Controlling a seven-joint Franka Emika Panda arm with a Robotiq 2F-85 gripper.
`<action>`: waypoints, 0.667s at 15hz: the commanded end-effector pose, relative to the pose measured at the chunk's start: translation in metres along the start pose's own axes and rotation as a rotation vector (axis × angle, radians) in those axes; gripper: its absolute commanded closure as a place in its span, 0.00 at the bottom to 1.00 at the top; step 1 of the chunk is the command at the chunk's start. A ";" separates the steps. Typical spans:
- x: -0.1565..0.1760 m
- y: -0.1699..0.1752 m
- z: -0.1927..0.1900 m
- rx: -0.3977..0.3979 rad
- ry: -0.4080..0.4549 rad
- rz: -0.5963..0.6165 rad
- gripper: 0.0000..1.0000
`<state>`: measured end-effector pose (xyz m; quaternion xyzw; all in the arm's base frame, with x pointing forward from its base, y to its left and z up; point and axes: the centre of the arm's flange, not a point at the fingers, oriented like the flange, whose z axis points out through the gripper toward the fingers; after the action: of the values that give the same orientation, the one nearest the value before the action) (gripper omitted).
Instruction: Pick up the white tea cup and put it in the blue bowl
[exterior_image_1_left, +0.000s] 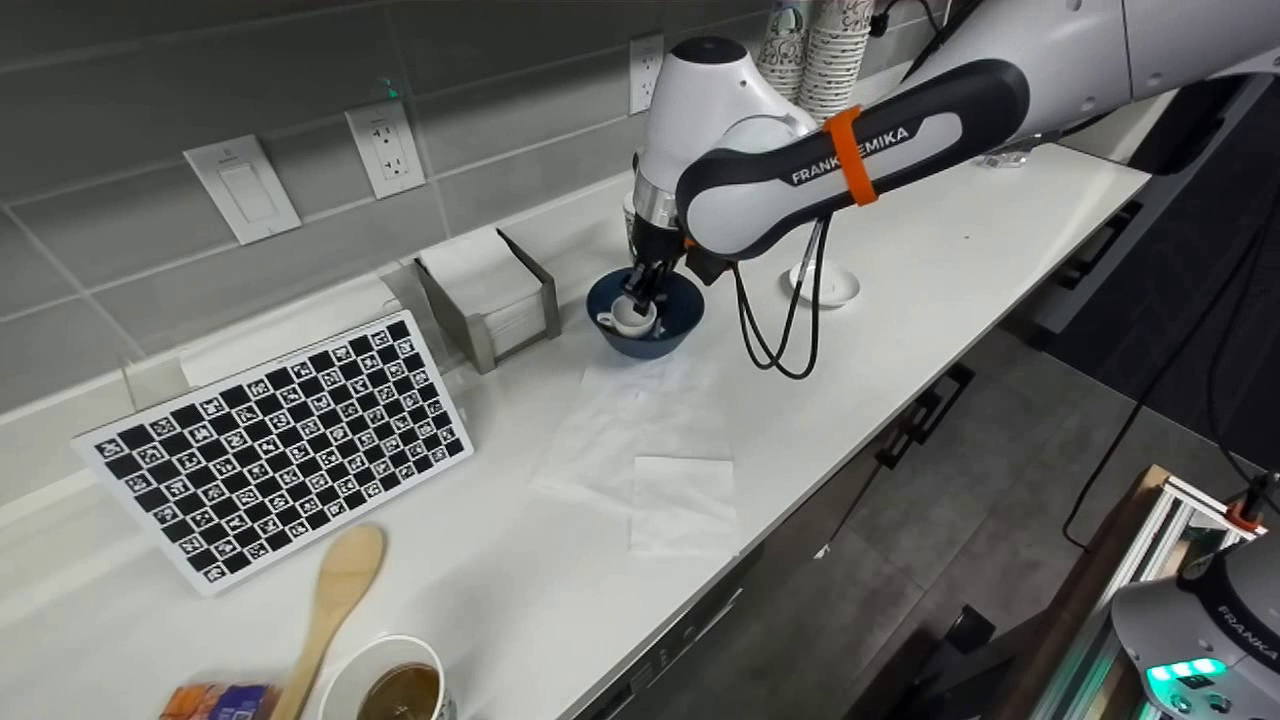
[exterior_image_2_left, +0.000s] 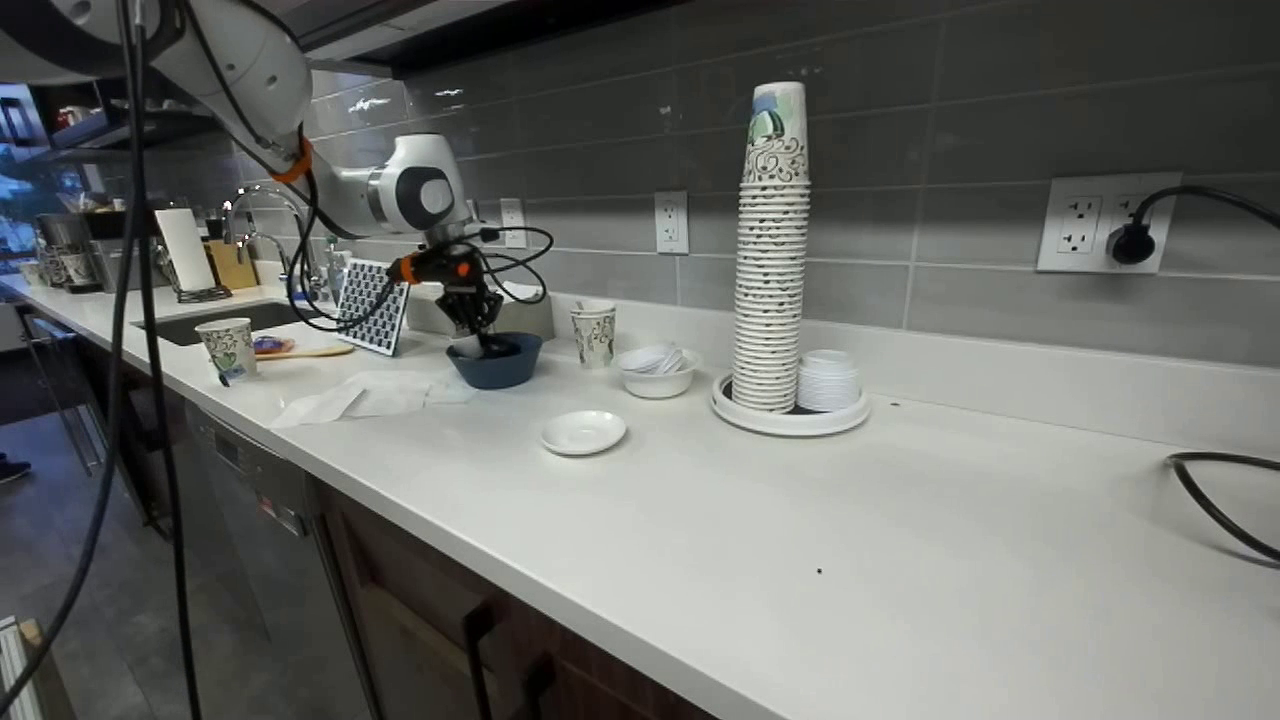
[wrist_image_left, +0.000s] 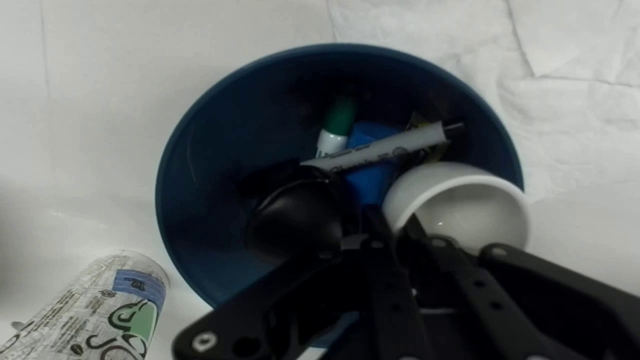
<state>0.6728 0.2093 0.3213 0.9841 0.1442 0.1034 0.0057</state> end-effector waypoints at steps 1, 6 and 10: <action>0.020 -0.004 0.005 -0.046 -0.027 -0.001 0.64; -0.003 0.022 -0.047 0.039 -0.050 0.002 0.30; -0.026 0.061 -0.070 0.086 -0.086 0.022 0.03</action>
<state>0.6725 0.1783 0.3736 0.9876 0.1379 0.0740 -0.0141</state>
